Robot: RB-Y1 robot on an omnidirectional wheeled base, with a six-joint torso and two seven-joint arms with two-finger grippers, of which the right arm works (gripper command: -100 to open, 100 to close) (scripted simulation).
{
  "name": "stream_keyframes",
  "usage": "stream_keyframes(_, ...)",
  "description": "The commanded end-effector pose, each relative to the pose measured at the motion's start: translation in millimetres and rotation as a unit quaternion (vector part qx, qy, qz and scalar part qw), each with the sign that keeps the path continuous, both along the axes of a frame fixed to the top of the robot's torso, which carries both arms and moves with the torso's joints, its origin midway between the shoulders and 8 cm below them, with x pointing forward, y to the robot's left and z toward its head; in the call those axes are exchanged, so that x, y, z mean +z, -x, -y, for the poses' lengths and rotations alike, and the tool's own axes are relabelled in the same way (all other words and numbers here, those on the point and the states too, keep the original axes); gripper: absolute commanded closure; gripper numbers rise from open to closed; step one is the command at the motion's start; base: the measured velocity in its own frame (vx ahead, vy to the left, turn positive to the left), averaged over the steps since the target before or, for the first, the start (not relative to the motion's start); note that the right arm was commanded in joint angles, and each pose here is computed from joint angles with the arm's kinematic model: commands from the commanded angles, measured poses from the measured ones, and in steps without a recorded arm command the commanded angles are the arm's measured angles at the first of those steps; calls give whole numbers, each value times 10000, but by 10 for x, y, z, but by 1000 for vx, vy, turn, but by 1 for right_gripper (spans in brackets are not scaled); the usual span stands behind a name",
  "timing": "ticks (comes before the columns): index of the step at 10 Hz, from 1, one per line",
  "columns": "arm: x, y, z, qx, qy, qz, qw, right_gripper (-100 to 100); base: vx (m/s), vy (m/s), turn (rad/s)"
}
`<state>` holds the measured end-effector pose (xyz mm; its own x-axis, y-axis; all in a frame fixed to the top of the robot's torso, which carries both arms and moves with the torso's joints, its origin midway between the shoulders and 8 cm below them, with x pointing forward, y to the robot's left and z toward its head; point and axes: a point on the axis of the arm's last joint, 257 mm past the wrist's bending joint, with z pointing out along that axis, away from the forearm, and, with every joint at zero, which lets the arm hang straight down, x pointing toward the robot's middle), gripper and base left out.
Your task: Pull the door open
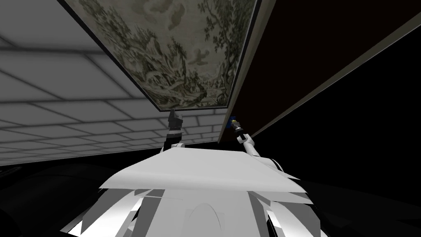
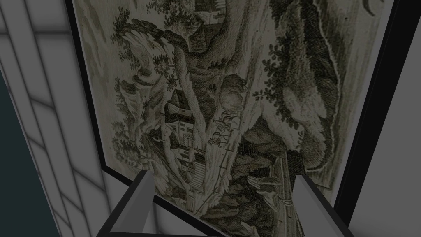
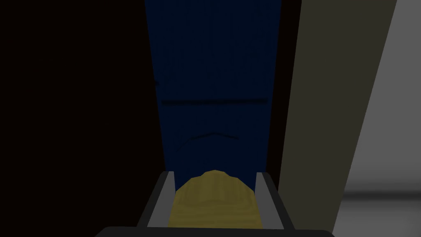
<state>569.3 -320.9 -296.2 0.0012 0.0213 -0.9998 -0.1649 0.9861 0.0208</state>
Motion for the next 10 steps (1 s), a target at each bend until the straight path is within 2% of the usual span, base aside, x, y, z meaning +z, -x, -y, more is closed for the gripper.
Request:
stream_keyframes(1, -4, 4, -2, 1, -9, -2, 10000, 100, -12, -5, 2)
stream_keyframes(3, -4, 4, -2, 1, -9, -2, 10000, 100, -3, -1, -1)
stream_keyframes(6, -20, 16, 50, -93, -583, -81, 9982, 100, -69, -65, 93)
stream_keyframes(8, -17, 18, 79, -145, -914, -110, 9956, 100, -68, -52, 76)
stream_keyframes(10, -5, 17, 117, -213, -1356, -132, 9904, 100, -76, -72, 106)
